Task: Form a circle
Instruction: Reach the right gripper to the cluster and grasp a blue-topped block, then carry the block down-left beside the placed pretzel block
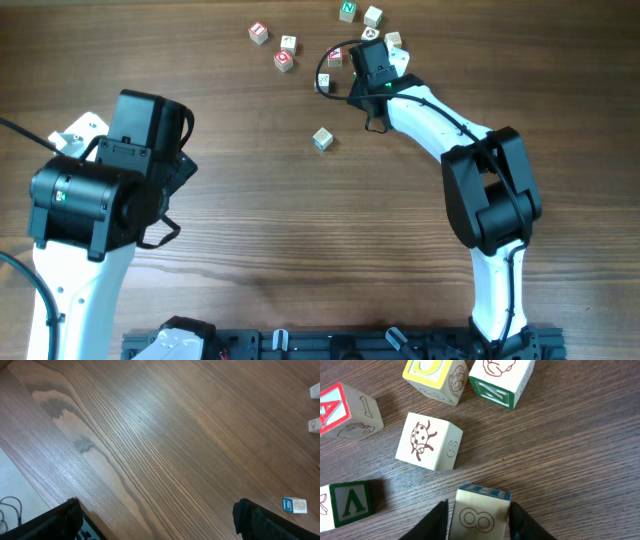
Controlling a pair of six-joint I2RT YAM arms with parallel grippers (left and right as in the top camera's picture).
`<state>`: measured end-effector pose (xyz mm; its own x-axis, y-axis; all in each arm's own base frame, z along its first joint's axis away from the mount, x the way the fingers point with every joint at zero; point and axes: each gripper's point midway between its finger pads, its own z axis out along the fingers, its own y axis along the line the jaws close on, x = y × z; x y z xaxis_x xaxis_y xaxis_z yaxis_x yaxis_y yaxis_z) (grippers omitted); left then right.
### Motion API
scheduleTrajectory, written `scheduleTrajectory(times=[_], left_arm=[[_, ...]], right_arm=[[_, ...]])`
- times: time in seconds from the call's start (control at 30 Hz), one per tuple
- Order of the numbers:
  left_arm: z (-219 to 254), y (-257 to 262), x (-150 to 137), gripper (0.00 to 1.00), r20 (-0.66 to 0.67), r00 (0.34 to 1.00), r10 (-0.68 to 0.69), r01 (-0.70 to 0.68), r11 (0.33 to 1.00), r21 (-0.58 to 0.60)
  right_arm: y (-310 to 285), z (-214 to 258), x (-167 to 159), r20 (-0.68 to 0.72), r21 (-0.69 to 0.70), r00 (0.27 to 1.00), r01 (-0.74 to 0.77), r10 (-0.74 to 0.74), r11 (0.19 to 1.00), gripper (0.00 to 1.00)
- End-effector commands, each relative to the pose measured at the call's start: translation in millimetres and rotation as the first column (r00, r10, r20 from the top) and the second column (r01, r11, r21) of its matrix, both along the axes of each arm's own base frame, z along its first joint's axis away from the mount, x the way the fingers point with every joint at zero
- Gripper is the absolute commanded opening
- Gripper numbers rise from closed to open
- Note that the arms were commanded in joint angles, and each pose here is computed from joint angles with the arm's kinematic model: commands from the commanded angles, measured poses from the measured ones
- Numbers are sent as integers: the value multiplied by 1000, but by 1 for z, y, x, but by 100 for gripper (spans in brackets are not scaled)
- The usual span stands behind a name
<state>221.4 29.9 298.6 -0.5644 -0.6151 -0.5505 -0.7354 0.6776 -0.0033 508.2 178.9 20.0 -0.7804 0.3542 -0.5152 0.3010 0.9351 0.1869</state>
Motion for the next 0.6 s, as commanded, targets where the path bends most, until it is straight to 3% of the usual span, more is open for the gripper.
scheduleTrajectory(times=[0.0, 0.27, 0.57], left_arm=[[2, 2, -1, 100, 9, 1000, 8, -8, 1000, 1], [2, 2, -1, 100, 9, 1000, 8, -8, 1000, 1], [2, 2, -1, 100, 9, 1000, 8, -8, 1000, 1]], right_arm=[[-1, -7, 3, -5, -22, 1000, 1, -2, 1000, 34], [1, 12, -8, -37, -41, 996, -86, 85, 995, 28], [-18, 103, -62, -94, -65, 985, -154, 148, 986, 27]])
